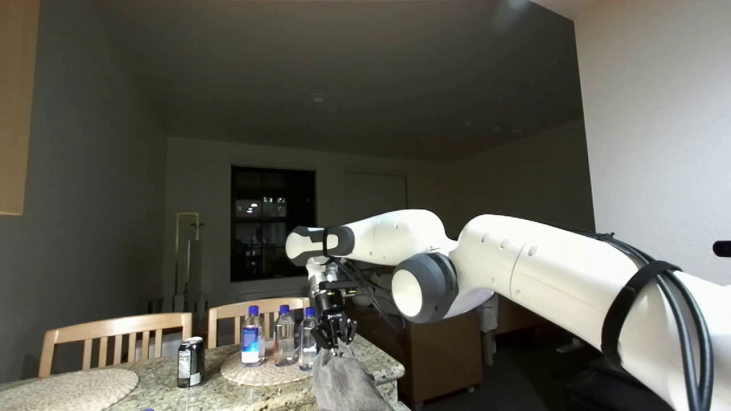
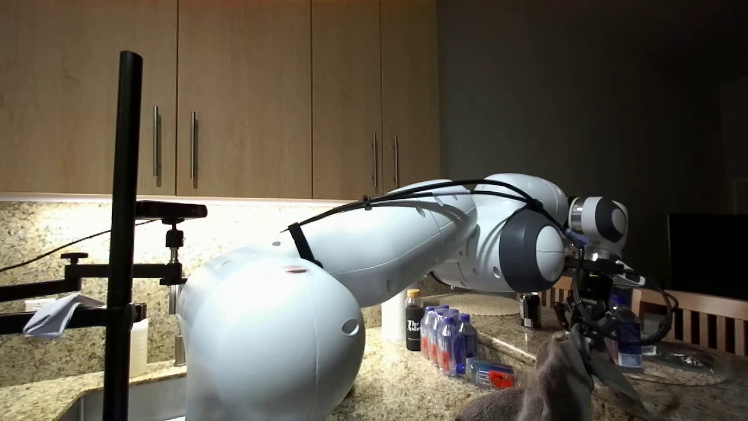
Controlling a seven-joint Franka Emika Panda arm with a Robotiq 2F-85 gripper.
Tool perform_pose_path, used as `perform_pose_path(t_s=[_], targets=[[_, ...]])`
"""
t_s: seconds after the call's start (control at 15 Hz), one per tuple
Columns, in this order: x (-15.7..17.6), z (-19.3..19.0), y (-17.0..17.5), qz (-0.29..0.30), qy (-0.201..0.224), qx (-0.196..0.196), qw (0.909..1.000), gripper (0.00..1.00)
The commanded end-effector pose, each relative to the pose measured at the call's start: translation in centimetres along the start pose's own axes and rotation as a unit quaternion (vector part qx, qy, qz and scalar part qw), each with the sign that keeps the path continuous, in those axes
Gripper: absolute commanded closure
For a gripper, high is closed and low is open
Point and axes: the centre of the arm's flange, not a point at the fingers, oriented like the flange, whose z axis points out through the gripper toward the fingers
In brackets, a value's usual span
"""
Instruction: Put the towel on top of the teddy bear
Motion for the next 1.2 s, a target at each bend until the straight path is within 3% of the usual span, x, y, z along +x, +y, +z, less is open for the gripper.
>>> perform_pose_path(t_s=[0.0,0.13,0.27,0.67,1.13], targets=[[6.4,-5.1,0.5,0.068,0.077,-0.015,0.9946,0.91],[7.2,-6.0,1.1,0.087,0.102,-0.044,0.9899,0.91],[7.6,-6.5,2.5,0.094,0.094,-0.063,0.9891,0.91],[5.5,-5.1,7.2,0.126,0.038,-0.106,0.9856,0.91],[5.1,-2.2,10.4,0.144,-0.027,-0.109,0.9833,0.91]])
